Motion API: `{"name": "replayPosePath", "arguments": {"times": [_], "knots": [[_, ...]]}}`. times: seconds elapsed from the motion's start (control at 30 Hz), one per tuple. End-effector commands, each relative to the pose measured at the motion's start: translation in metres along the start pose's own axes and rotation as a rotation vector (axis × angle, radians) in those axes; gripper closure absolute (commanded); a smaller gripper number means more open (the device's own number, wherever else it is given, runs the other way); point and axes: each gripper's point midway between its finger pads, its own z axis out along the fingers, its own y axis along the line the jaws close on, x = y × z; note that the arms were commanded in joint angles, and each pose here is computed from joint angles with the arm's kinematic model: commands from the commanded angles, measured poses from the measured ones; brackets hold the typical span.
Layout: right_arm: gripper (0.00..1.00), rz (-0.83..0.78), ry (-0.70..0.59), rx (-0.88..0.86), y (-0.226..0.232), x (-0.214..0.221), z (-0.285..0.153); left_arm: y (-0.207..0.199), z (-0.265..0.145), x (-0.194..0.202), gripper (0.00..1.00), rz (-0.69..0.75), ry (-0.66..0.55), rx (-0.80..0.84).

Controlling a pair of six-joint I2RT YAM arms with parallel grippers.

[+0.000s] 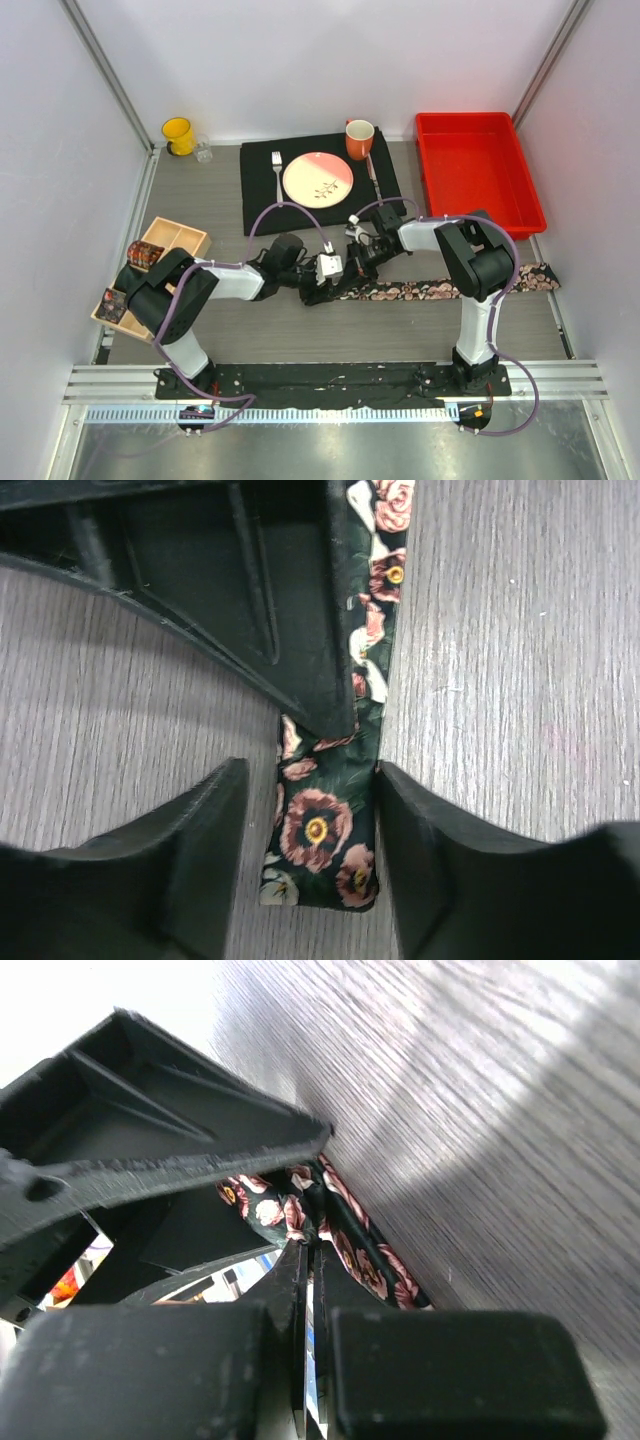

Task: Roll the ties
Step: Roll the tie at the center of the board.

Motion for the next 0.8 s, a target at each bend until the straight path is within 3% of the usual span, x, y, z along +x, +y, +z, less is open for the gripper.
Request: {"name": "replayPosePath", "arguments": {"times": [0.0, 0.13, 0.3, 0.5, 0.57, 0.6, 0.7, 0.77], "knots": [[0.99, -0.067, -0.015, -0.027, 0.019, -0.010, -0.007, -0.014, 0.005, 0.017, 0.49, -0.054, 0.053, 0.038], [0.99, -0.056, -0.011, 0.049, 0.005, -0.009, -0.007, -0.018, 0.003, 0.021, 0.63, -0.070, 0.063, 0.035], [0.86, -0.021, 0.018, 0.080, -0.001, -0.006, -0.007, -0.018, 0.003, 0.025, 0.70, -0.086, 0.081, 0.027], [0.80, -0.004, 0.023, 0.053, 0.005, -0.007, -0.007, -0.017, 0.004, 0.027, 0.74, -0.097, 0.093, 0.019], [0.87, -0.012, 0.025, 0.045, 0.007, -0.007, -0.007, -0.017, 0.004, 0.026, 0.73, -0.099, 0.093, 0.019], [0.99, -0.009, 0.028, 0.052, 0.005, -0.006, -0.007, -0.018, 0.003, 0.024, 0.65, -0.115, 0.089, 0.016], [0.99, -0.007, 0.040, 0.071, -0.007, -0.003, -0.006, -0.021, -0.001, 0.011, 0.38, -0.165, 0.038, 0.028], [0.99, 0.005, 0.053, 0.093, -0.018, 0.000, -0.004, -0.024, -0.004, 0.010, 0.32, -0.171, -0.005, 0.022]]}}
